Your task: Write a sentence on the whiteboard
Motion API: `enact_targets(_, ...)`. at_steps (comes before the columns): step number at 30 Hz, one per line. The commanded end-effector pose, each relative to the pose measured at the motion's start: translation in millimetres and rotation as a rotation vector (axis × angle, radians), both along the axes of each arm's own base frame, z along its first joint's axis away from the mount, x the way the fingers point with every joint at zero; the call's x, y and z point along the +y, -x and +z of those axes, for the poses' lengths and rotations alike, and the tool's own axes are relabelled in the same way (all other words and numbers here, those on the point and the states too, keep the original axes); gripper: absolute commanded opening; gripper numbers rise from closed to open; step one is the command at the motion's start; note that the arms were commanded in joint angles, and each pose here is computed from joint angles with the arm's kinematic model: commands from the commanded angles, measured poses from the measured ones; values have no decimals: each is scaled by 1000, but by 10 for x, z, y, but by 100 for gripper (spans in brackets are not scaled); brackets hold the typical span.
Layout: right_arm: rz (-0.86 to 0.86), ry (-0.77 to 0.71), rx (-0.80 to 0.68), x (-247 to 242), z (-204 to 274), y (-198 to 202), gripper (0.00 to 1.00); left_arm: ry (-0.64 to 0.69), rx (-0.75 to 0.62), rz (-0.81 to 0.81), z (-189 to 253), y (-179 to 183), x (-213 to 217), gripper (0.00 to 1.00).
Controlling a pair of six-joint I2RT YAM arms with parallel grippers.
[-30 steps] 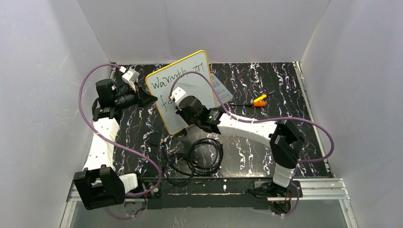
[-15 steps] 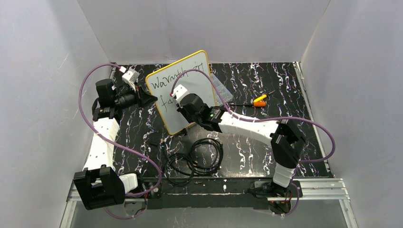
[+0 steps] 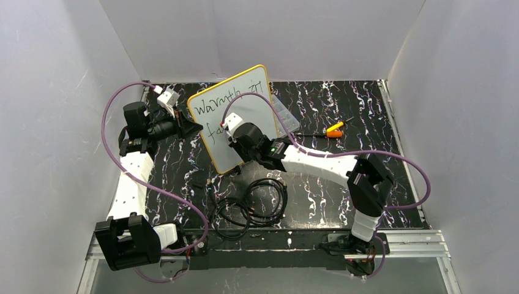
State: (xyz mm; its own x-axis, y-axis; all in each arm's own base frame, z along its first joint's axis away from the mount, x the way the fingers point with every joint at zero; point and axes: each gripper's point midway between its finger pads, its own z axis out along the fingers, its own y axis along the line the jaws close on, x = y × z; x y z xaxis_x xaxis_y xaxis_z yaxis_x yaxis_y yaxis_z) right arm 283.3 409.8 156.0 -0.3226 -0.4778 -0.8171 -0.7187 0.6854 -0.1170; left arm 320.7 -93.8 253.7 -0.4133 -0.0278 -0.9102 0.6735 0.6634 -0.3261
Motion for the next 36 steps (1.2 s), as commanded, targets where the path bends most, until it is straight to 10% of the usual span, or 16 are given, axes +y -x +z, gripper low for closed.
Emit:
enact_targets(1, -9, -9, 19, 9, -63, -6, 1, 25, 17, -44, 21, 136, -95, 0)
enact_targets(16, -62, -82, -88, 103, 432, -247, 1, 23, 13, -44, 30, 139, -98, 0)
enact_targets(36, -62, -7, 46, -112, -144, -92, 1, 26, 13, -46, 36, 145, -102, 0)
